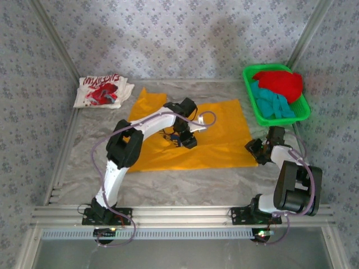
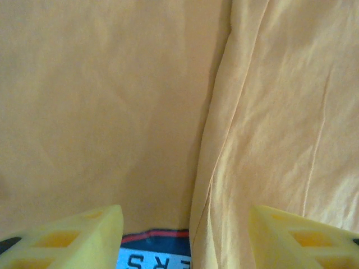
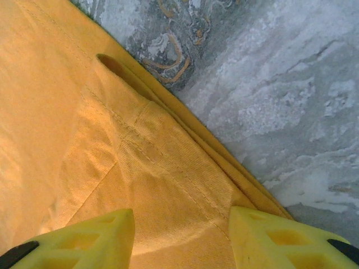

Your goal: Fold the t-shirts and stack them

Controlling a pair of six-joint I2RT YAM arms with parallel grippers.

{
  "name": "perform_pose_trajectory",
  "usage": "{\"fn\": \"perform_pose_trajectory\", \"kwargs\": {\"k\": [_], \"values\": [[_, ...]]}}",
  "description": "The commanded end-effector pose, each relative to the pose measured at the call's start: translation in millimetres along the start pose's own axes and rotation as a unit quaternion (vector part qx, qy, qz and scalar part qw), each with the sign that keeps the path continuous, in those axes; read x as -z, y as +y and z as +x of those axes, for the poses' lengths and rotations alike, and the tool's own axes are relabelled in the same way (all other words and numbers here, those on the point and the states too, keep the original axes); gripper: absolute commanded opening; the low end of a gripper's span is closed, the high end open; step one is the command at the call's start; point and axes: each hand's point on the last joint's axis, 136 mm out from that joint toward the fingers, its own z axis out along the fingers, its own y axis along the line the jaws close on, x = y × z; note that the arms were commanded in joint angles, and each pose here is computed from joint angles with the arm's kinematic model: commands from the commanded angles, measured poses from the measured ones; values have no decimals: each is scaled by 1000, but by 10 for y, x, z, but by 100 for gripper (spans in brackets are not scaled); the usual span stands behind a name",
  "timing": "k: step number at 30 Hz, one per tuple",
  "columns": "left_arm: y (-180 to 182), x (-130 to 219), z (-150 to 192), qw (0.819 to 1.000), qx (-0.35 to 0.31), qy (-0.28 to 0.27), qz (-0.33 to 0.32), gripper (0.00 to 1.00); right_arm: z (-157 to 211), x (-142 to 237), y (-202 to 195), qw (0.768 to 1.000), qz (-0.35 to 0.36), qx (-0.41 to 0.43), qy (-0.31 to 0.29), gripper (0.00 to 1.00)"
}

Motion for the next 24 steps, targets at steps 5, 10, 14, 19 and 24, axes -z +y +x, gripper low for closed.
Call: {"fn": "perform_pose_trajectory", "kwargs": {"k": [5,10,14,19,24], "values": [[514,741,306,961,197,-131,-142,55,-5,201,348,995,-16,92,-29,48],[913,1085,1014,867,387,-185,-255,47,55,335,760,981,-21,179,-67,32],[1015,1083,1634,780,520,-173,-302,44,146,91,806,980,-2,195,-27,10],[1004,897,1902,750,564,-159,-306,41,207,-214,736,984,23,178,18,5],[1065,759,2086,735,586,-146,-309,41,312,-396,577,990,31,126,49,2]]}}
